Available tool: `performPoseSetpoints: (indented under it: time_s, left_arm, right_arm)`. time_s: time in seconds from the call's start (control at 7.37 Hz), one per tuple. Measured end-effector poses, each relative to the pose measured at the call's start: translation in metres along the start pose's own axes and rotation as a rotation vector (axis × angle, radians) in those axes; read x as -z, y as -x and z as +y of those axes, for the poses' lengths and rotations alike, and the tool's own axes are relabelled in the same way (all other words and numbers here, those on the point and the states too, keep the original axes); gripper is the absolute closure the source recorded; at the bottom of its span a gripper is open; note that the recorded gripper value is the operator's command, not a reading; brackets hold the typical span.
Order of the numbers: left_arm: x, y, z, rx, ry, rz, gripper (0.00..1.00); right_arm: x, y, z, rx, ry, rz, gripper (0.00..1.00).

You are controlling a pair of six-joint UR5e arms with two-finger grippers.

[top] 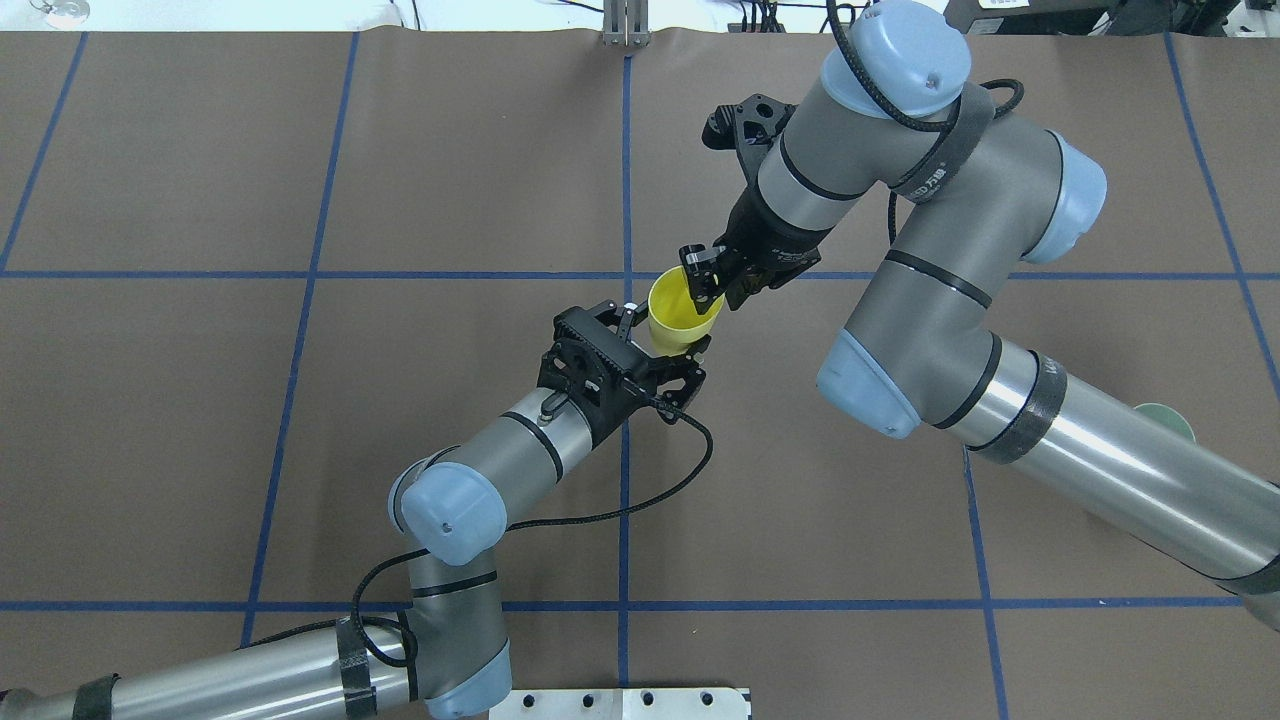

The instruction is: Transfer and stack yellow cup on green cup

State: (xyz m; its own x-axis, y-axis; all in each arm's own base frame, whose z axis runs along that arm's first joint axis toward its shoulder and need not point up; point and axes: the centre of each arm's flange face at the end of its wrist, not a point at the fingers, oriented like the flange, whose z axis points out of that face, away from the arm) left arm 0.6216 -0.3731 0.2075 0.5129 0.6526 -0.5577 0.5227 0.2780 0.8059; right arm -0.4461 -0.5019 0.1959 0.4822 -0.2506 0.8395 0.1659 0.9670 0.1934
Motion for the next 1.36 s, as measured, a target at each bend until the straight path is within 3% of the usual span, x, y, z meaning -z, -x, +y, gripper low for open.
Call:
performPoseSetpoints:
  time_s: [0.14,0.27,0.41,0.68,1.36]
  left_arm:
    - [0.0,0.0,0.0,0.001,0.0,0.001,0.67]
    - [0.0,0.0,0.0,0.001,-0.001,0.0,0.37]
    - [0.0,0.0,0.0,0.002,-0.001,0.0,0.32]
    - [0.0,-0.001,-0.001,0.003,-0.002,0.001,0.01]
    - [0.001,0.0,-0.001,0.005,-0.01,-0.012,0.01]
  right_arm:
    - [-0.001,0.0,0.0,0.0,0.0,0.001,1.0]
    - [-0.001,0.0,0.0,0.0,0.0,0.002,1.0]
    - [-0.001,0.001,0.0,0.0,-0.001,0.002,1.0]
    - [0.001,0.003,0.001,0.001,0.0,0.002,1.0]
    - [0.014,-0.017,-0.006,-0.026,-0.01,0.008,1.0]
